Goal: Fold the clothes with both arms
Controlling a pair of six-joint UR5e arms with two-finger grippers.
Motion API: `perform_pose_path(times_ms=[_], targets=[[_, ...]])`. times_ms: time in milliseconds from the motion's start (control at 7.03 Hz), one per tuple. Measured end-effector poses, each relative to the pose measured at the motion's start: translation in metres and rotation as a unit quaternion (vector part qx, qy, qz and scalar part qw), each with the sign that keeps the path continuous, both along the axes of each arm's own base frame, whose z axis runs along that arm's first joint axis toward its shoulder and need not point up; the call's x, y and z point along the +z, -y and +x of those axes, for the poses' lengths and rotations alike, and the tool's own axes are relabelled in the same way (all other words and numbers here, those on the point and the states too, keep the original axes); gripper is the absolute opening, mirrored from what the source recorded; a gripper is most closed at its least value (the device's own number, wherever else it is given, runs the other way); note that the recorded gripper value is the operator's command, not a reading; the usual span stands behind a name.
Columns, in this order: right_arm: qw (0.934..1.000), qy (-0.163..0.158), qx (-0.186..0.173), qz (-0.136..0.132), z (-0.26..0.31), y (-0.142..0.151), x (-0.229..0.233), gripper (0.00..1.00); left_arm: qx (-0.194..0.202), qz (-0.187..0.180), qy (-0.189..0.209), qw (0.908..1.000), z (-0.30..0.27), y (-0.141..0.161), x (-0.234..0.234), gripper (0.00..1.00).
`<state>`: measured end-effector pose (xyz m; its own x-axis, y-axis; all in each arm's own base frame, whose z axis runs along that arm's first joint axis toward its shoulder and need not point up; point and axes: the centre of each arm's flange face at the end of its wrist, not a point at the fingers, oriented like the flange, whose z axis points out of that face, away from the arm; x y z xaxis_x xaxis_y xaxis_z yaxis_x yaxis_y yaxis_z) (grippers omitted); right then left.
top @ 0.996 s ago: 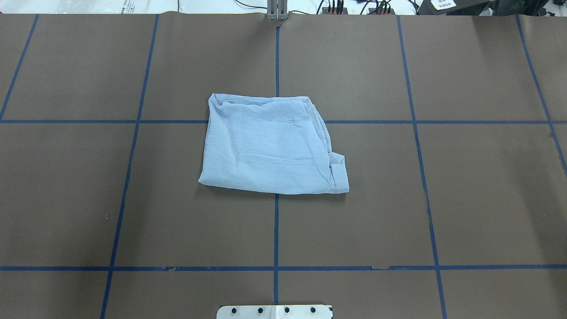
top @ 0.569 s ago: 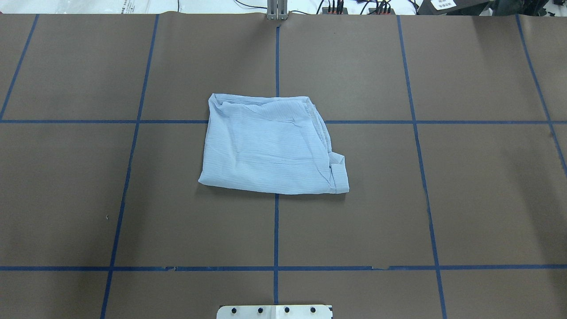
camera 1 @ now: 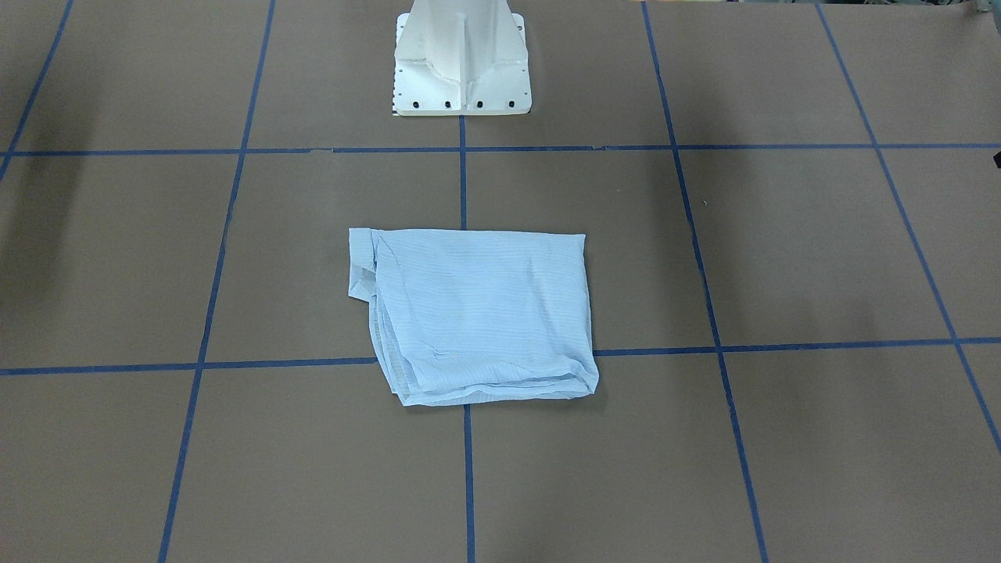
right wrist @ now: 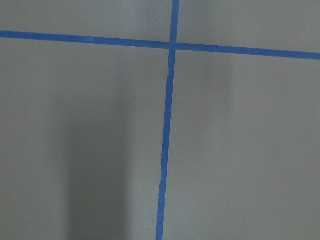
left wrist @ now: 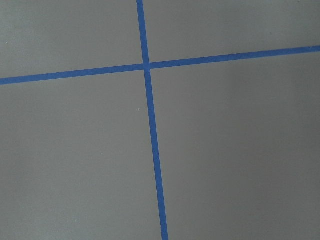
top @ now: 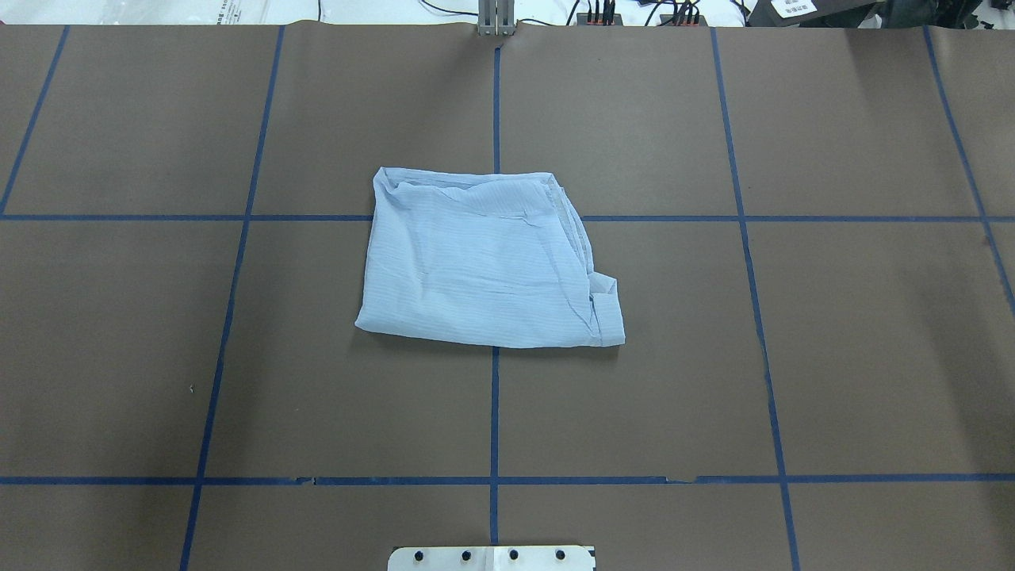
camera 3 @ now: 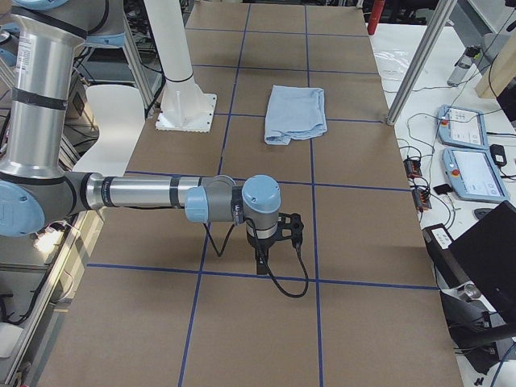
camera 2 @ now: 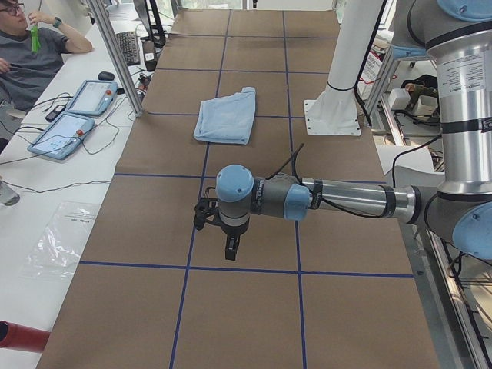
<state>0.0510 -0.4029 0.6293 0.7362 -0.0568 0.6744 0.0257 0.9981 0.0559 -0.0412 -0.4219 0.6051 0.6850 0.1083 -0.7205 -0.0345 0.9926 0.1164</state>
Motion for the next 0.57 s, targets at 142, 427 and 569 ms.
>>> perform_pose_path(times_ms=[142,427,569], targets=[[1.0,0.0,0.0,0.0,0.0,0.0,0.0,1.0,0.0,-0.001,0.0,1.0,0.0,-0.0003,0.0009,1.0],[1.0,0.0,0.0,0.0,0.0,0.0,-0.0002,1.0,0.0,-0.004,0.0,1.0,0.0,-0.0005,0.0032,1.0],[1.0,0.0,0.0,0.001,0.0,0.0001,-0.0009,1.0,0.0,-0.006,0.0,1.0,0.0,-0.0008,0.0047,1.0]])
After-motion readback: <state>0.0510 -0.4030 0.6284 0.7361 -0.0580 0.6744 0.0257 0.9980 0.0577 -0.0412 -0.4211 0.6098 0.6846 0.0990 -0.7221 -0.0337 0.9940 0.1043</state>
